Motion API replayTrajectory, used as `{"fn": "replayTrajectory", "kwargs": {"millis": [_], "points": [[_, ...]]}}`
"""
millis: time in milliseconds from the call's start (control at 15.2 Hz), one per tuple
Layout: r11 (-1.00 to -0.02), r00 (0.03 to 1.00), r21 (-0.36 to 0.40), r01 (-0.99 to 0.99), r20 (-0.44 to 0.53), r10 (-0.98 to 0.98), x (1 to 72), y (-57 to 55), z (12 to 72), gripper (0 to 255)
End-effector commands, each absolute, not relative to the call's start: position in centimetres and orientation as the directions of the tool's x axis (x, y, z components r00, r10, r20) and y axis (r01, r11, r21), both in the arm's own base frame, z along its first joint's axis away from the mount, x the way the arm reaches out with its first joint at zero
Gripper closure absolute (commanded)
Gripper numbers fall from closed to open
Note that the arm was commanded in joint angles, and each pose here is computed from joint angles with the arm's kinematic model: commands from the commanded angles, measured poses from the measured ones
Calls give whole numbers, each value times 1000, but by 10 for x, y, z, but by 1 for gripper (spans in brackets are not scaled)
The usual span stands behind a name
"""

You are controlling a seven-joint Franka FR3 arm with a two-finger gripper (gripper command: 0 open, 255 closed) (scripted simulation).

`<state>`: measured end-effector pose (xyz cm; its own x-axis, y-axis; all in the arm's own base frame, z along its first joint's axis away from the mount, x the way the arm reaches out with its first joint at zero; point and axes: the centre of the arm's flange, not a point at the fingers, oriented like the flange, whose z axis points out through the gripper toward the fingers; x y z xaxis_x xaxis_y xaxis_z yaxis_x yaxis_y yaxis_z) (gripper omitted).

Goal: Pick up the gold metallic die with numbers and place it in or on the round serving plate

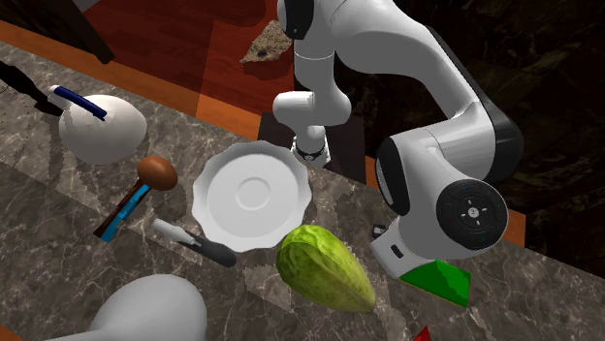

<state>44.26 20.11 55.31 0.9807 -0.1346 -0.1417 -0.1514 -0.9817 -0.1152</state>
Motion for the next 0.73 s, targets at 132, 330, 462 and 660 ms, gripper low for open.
{"fn": "replayTrajectory", "kwargs": {"millis": [132, 330, 462, 660], "points": [[-982, 981, -115, -151, -142, -135, 443, 201, 553, 255], [-982, 981, -115, -151, -142, -135, 443, 201, 558, 255], [-982, 981, -115, -151, -142, -135, 443, 201, 569, 255], [-982, 981, -115, -151, -142, -135, 443, 201, 585, 255]]}}
